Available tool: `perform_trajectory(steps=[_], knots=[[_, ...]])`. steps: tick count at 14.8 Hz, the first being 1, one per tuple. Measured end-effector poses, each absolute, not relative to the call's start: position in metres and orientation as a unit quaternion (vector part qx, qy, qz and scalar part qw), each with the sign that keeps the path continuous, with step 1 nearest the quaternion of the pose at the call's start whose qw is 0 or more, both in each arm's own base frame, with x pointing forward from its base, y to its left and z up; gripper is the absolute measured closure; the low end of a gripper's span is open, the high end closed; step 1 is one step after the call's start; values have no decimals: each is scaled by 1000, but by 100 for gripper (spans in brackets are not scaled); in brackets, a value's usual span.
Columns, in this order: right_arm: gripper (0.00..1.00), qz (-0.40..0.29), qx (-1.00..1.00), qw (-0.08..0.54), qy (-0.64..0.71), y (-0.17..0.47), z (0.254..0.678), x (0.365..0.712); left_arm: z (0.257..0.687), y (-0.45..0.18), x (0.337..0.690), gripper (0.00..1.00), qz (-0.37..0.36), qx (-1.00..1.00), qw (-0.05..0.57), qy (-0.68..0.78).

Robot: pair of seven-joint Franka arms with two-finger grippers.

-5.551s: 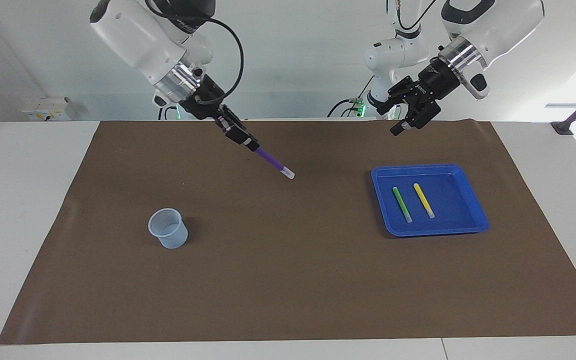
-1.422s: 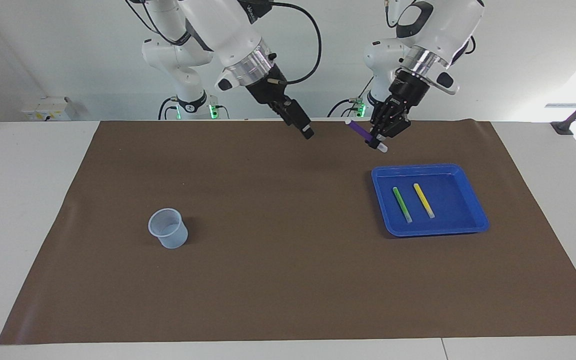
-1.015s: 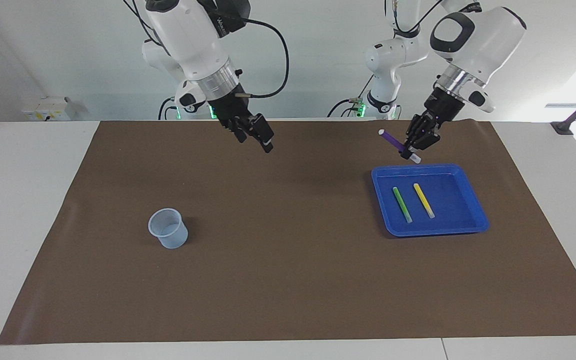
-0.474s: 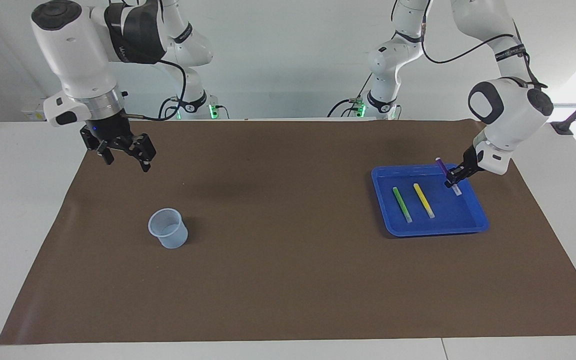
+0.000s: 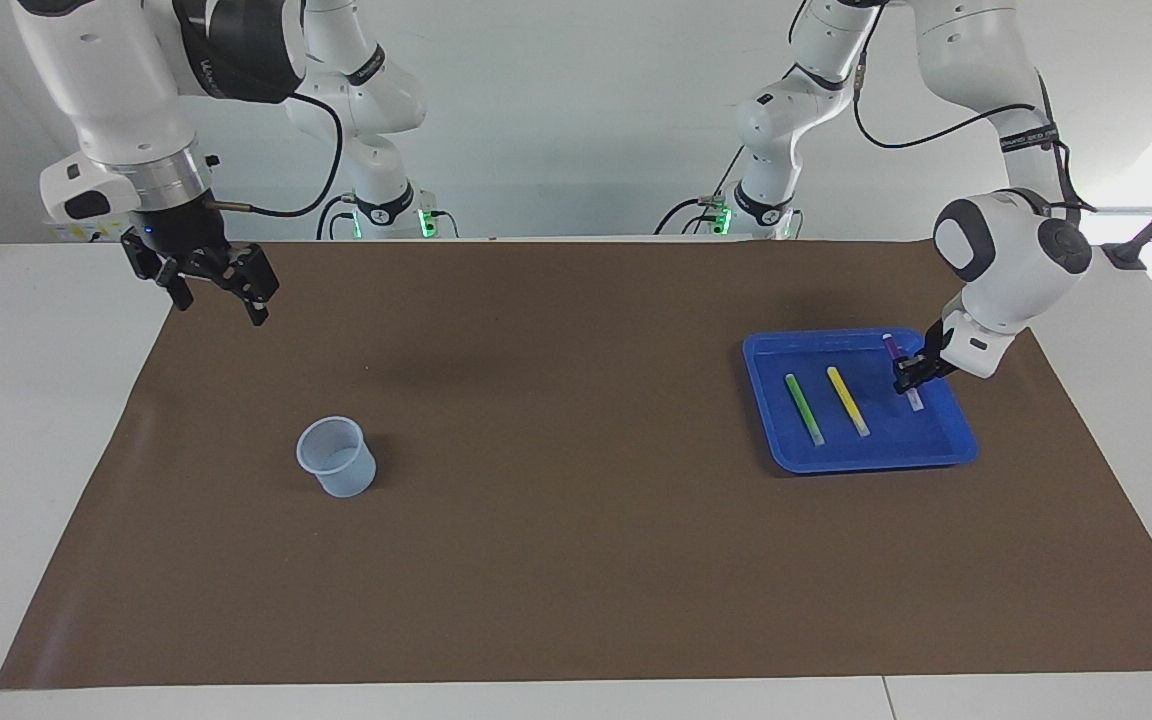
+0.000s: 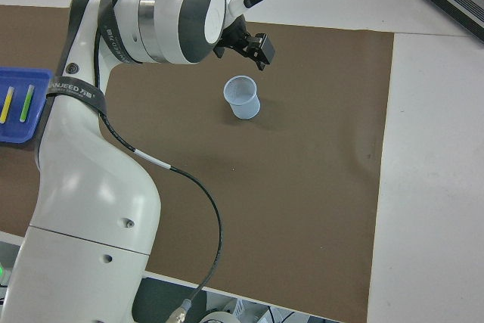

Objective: Right arm passes pens to left for tray arrangement
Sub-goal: 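Release the purple pen from the right gripper and lower it into the tray, then open the left gripper and withdraw it from the tray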

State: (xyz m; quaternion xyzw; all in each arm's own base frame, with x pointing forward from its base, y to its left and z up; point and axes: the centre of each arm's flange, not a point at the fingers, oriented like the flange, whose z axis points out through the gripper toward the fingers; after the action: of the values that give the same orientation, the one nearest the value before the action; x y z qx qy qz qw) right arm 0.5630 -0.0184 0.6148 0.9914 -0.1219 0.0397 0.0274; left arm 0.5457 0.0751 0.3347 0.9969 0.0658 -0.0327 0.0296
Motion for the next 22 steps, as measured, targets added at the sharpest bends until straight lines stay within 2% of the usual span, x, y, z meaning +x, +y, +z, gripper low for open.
perform_trajectory(steps=[4,5,9,10,12,16,22], knots=[[0,23,994,29,-107,-3,614,558,334,75,547,82,-29,998,30,48],[0,18,994,29,-101,-1,614,557,333,75,547,76,-28,998,30,40],[0,10,995,27,-96,-1,615,554,334,76,547,38,-28,999,31,28],[0,8,995,25,-96,0,615,554,334,76,548,22,-27,999,31,28],[0,7,995,24,-96,0,617,553,339,76,550,2,-27,999,31,27],[0,-2,996,25,-87,1,620,550,375,76,566,0,-31,999,31,22],[0,-7,998,23,-56,4,624,549,501,29,590,0,-40,999,-4,-34]])
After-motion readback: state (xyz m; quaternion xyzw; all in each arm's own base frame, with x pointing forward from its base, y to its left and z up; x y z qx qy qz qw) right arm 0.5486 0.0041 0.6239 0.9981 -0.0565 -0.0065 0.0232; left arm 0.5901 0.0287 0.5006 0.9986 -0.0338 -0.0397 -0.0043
